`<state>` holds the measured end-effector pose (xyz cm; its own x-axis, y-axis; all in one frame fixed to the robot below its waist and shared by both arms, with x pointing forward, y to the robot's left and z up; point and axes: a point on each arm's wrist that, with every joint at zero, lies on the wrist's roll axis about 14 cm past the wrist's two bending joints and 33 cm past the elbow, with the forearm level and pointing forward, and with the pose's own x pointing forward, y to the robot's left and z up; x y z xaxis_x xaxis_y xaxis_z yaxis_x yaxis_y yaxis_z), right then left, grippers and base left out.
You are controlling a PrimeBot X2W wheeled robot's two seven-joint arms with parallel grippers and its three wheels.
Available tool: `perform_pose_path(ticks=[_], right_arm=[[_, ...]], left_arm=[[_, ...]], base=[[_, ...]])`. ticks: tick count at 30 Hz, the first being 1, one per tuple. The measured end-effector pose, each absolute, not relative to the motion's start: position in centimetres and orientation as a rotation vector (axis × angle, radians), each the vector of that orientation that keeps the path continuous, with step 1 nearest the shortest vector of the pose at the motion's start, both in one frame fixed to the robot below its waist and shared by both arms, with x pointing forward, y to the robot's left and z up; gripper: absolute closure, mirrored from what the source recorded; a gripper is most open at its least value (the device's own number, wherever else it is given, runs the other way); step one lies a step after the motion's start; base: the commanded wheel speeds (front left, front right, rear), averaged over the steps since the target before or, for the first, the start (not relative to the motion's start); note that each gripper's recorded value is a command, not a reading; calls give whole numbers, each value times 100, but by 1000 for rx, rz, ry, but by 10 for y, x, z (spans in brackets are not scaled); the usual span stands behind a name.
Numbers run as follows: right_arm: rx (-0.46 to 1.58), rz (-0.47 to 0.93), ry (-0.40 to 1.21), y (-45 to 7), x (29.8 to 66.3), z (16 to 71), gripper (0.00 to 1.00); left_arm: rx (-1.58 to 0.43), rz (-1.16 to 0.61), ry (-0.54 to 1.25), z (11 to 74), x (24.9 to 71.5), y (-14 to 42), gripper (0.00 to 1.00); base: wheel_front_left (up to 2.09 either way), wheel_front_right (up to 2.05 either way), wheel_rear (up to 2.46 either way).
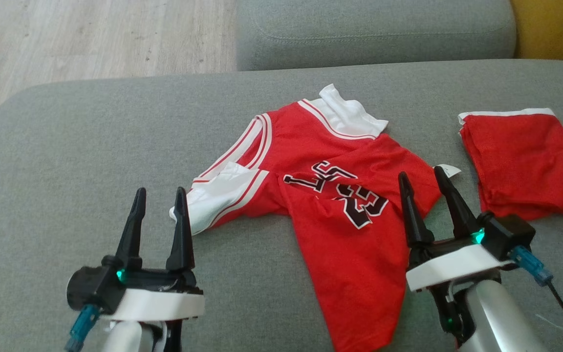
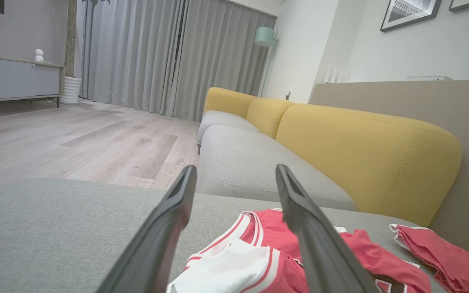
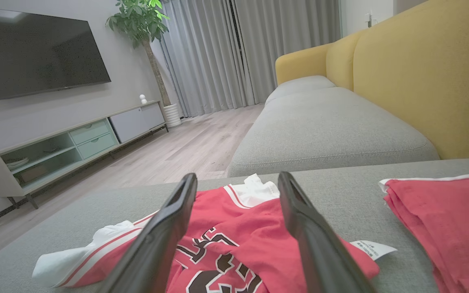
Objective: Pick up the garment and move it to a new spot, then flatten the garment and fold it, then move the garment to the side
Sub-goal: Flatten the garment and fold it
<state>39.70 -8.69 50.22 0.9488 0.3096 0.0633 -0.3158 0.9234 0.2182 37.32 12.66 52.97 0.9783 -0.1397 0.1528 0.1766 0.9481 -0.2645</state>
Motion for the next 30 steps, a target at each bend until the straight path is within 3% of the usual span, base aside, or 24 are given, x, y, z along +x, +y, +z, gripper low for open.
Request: perform_pose_path(ticks=[10,15,24,30], right_arm=[[196,336,-11,-82,403,496,0],[126,354,44,-76,434,494,0],[-16,374,352,-56,517,457,0],[-69,354,562,-58,544,420,0]], left_arm=[[-279,-147,-124,526,373,131,0],[-275,-136,-119,524,378,135,0],[-300,-106,-95,517,390,144,0],[-305,-66,-87,514,393,155,0]], base=[[0,0,0],[0,0,0],[0,0,0],[0,0,0]])
